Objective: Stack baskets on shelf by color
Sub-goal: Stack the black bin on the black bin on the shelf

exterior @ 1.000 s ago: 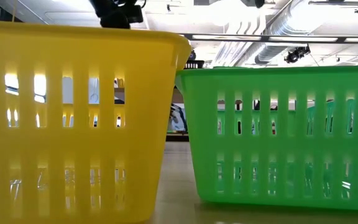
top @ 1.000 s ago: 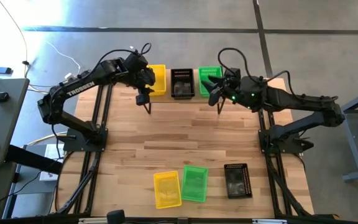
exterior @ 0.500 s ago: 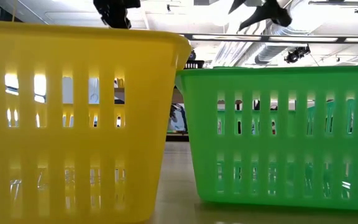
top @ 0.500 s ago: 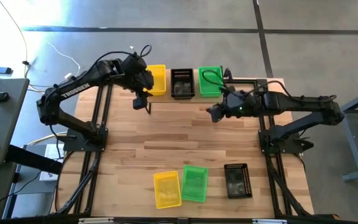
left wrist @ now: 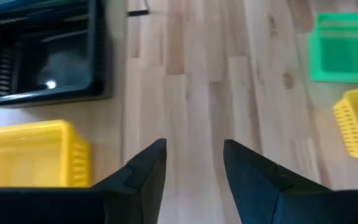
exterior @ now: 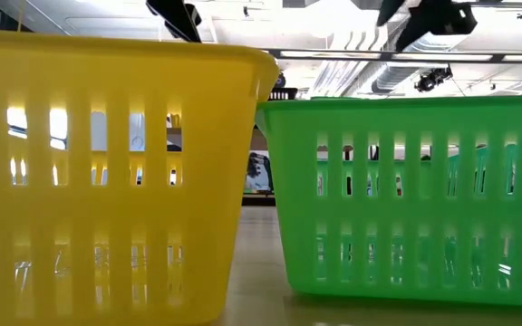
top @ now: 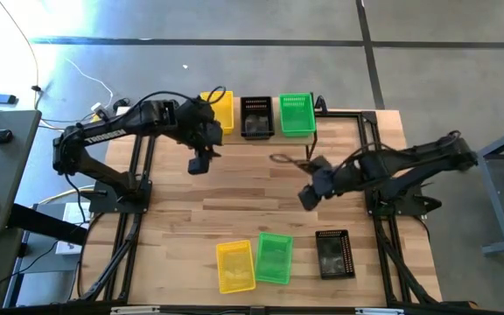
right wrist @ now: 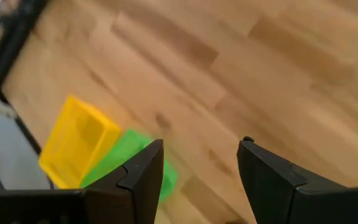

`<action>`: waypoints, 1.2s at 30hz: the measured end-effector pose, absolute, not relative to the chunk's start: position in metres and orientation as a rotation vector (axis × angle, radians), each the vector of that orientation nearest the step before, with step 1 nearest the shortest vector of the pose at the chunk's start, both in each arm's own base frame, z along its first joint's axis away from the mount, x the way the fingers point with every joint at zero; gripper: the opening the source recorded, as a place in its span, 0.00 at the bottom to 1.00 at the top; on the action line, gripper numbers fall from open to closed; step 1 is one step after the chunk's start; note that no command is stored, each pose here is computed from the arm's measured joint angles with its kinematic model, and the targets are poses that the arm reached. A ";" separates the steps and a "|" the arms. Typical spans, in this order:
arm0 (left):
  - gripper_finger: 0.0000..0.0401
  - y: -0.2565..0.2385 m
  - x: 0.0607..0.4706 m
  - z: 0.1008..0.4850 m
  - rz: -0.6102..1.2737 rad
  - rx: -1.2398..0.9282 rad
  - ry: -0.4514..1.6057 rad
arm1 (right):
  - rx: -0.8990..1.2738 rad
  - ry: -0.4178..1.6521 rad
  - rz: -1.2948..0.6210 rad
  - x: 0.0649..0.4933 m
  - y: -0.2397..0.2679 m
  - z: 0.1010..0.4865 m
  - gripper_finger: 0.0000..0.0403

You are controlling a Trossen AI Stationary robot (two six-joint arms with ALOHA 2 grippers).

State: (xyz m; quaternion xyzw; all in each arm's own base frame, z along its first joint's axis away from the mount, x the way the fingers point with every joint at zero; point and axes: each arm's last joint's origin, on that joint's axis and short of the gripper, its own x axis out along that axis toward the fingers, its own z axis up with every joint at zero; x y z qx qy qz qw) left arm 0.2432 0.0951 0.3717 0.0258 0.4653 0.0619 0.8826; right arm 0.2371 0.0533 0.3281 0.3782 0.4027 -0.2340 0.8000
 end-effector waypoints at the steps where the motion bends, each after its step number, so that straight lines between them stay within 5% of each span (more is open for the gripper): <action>1: 0.37 0.092 0.244 0.372 0.123 0.050 0.968 | 0.805 0.883 -0.485 0.238 0.058 0.326 0.47; 16: 0.37 0.053 0.256 0.372 0.068 -0.006 0.961 | 0.609 1.182 -0.101 0.226 0.134 0.305 0.47; 36: 0.37 0.014 0.261 0.371 0.181 -0.189 0.952 | 0.261 1.434 0.104 0.192 0.246 0.236 0.47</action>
